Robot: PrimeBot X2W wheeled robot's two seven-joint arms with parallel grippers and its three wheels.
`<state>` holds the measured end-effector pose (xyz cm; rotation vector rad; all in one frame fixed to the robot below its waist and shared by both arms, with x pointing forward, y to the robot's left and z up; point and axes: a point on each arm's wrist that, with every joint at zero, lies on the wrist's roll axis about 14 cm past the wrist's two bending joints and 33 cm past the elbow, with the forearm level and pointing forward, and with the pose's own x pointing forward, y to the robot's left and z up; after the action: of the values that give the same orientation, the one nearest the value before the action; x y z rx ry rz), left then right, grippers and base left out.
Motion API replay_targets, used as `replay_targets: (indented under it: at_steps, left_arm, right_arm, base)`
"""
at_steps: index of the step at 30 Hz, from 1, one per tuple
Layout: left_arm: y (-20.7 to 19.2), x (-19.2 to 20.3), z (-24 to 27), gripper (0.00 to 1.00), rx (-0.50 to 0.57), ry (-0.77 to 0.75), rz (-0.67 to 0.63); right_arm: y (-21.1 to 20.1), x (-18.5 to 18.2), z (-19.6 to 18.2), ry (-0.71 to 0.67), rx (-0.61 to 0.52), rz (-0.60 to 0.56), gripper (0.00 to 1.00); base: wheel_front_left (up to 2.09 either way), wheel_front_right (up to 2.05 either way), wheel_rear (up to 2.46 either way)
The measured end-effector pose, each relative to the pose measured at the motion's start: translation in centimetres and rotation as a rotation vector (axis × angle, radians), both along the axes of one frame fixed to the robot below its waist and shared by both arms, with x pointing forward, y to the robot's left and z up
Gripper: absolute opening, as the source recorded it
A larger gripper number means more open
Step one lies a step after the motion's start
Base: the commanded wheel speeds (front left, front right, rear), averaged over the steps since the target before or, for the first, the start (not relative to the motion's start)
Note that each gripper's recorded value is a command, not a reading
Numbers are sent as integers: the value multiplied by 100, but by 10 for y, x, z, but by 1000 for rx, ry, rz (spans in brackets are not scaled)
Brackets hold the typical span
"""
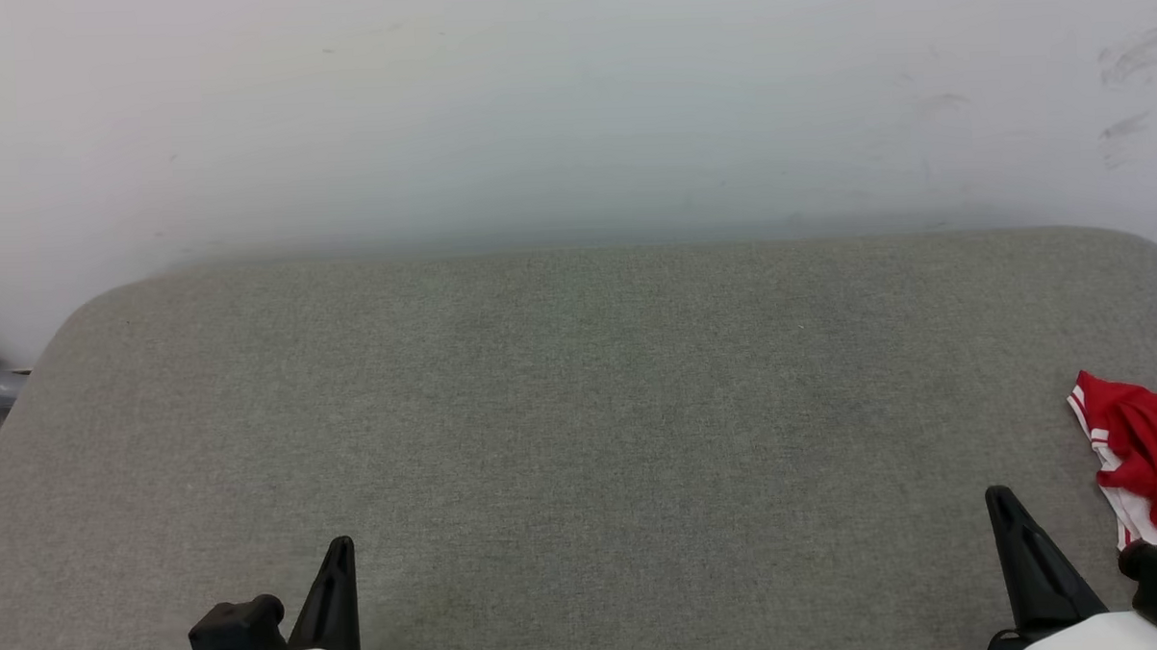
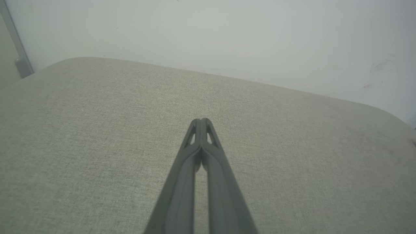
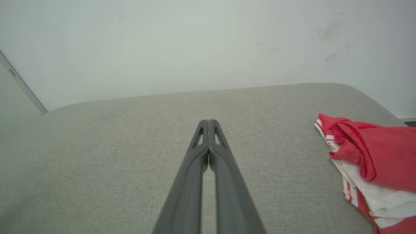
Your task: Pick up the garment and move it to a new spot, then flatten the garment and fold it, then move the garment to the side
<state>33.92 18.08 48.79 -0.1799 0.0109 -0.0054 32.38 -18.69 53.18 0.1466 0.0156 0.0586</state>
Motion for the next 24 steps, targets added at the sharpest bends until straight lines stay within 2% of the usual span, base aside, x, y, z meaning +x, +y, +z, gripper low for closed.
replay_targets:
  at_steps: [7, 24]
  left_arm:
    - [5, 5, -2, 0, -151, 31, 27]
    - [11, 14, -4, 0, -419, 66, 59]
  right_arm:
    - [2, 6, -5, 11, 164, 8, 0]
    - [2, 18, -8, 18, 438, 12, 0]
  base:
    - [0, 0, 0]
    - [0, 0, 0]
